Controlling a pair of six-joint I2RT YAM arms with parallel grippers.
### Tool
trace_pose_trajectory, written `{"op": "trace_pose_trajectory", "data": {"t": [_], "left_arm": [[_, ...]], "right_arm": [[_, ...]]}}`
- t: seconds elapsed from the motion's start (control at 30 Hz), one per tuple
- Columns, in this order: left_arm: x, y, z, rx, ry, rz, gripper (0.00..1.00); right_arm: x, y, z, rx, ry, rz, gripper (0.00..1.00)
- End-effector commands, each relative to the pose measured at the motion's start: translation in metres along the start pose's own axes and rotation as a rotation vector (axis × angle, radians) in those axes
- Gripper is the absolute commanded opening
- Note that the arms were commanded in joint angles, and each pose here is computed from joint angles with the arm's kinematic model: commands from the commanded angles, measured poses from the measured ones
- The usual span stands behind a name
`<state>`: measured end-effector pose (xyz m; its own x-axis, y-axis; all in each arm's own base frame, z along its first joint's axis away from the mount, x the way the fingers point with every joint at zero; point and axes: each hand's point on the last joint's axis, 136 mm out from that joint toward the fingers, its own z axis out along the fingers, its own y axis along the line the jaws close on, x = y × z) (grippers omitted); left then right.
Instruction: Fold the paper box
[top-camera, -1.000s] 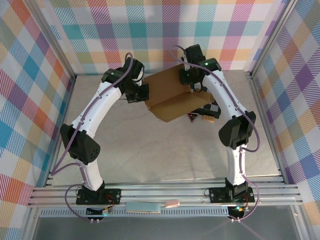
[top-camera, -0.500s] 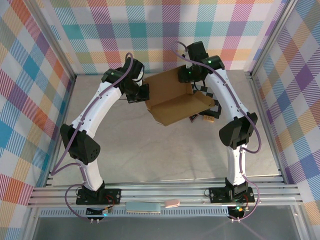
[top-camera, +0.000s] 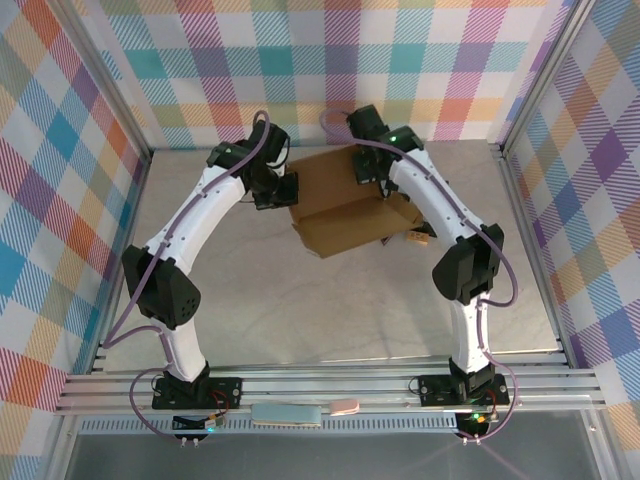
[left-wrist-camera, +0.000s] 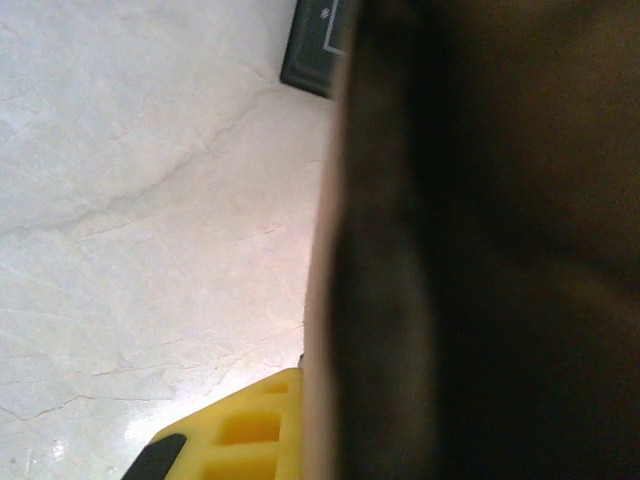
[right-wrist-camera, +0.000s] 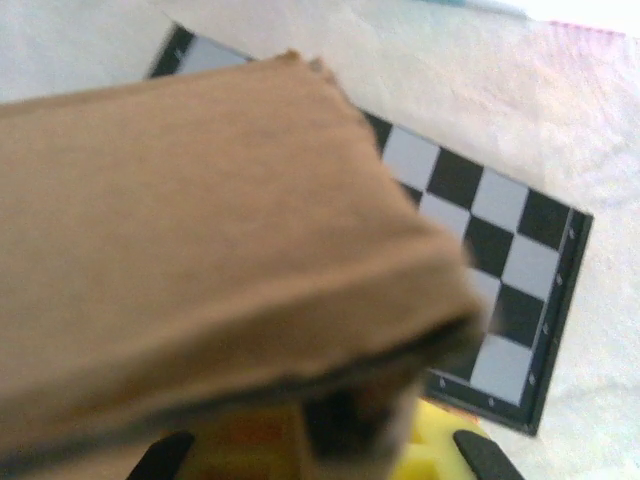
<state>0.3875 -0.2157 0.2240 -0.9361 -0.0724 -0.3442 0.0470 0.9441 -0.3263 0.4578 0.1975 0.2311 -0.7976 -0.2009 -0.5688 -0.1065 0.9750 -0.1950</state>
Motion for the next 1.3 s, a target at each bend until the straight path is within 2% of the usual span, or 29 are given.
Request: {"op": "trace_pose_trajectory", "data": {"t": [0.0, 0.27, 0.53, 0.83, 0.93, 1.0, 1.27], "left_arm": [[-0.011, 0.005, 0.007, -0.004, -0.081, -0.006, 0.0], [0.008, 0.043, 0.065, -0.12, -0.072, -0.013, 0.01], [0.025, 0.077, 0.106, -0.225, -0.096, -0.037, 0.03], [0.024, 0.097, 0.134, -0.3, -0.129, -0.067, 0.08], [0.024, 0.104, 0.142, -0.337, -0.118, -0.078, 0.07], [0.026, 0.107, 0.148, -0.356, -0.111, -0.082, 0.0], [0.04, 0.122, 0.168, -0.425, -0.069, -0.092, 0.0]], "right_arm": [[0.014, -0.004, -0.014, 0.098, -0.042, 0.067, 0.0], [0.069, 0.03, 0.003, 0.102, 0.089, 0.132, 0.0], [0.101, 0.05, 0.02, 0.101, 0.156, 0.149, 0.0], [0.115, 0.057, 0.036, 0.122, 0.234, 0.127, 0.0], [0.117, 0.058, 0.038, 0.126, 0.246, 0.125, 0.0], [0.119, 0.058, 0.04, 0.131, 0.254, 0.125, 0.0], [0.125, 0.059, 0.047, 0.179, 0.307, 0.123, 0.0]]}}
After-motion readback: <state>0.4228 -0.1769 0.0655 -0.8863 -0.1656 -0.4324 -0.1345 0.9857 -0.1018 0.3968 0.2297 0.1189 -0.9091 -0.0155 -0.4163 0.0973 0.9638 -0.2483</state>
